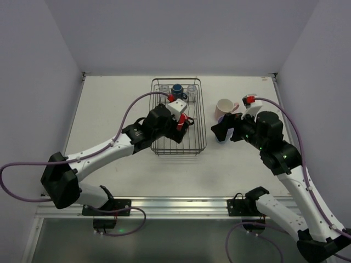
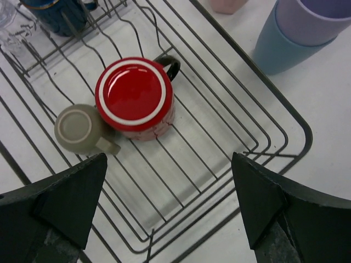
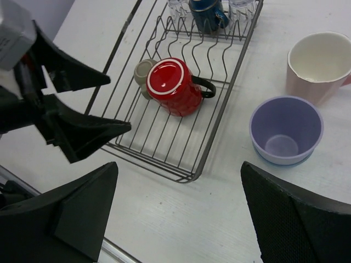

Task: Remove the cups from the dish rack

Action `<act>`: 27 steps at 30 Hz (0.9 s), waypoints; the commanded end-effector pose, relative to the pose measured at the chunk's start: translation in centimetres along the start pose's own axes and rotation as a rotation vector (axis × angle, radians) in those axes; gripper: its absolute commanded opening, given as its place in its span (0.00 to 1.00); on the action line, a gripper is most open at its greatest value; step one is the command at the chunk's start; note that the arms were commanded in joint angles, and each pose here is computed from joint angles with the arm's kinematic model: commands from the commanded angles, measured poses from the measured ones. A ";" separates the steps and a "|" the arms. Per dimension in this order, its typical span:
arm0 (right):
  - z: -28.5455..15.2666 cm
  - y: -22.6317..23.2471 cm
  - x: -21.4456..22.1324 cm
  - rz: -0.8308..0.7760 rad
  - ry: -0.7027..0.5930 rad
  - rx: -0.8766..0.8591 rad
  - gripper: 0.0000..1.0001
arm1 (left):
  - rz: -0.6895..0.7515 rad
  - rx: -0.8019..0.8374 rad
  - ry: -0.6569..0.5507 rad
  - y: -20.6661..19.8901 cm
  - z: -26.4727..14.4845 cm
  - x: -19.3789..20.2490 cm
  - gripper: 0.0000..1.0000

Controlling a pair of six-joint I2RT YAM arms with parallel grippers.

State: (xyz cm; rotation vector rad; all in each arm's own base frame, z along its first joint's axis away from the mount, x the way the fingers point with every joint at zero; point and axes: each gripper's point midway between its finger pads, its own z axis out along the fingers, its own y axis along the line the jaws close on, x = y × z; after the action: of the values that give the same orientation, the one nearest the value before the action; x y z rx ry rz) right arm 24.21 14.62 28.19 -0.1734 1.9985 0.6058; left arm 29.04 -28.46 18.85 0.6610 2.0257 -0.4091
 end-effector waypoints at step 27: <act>-0.4 2.3 0.9 -0.028 -0.024 -0.160 0.99 | 0.002 -0.062 0.089 4.1 11.5 -0.1 1.00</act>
State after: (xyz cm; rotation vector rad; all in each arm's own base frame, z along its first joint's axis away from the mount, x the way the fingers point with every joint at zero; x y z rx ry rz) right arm 22.52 15.92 27.82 -0.2562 1.9488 0.7185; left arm 38.16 -30.71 11.68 0.6750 2.1415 -0.2900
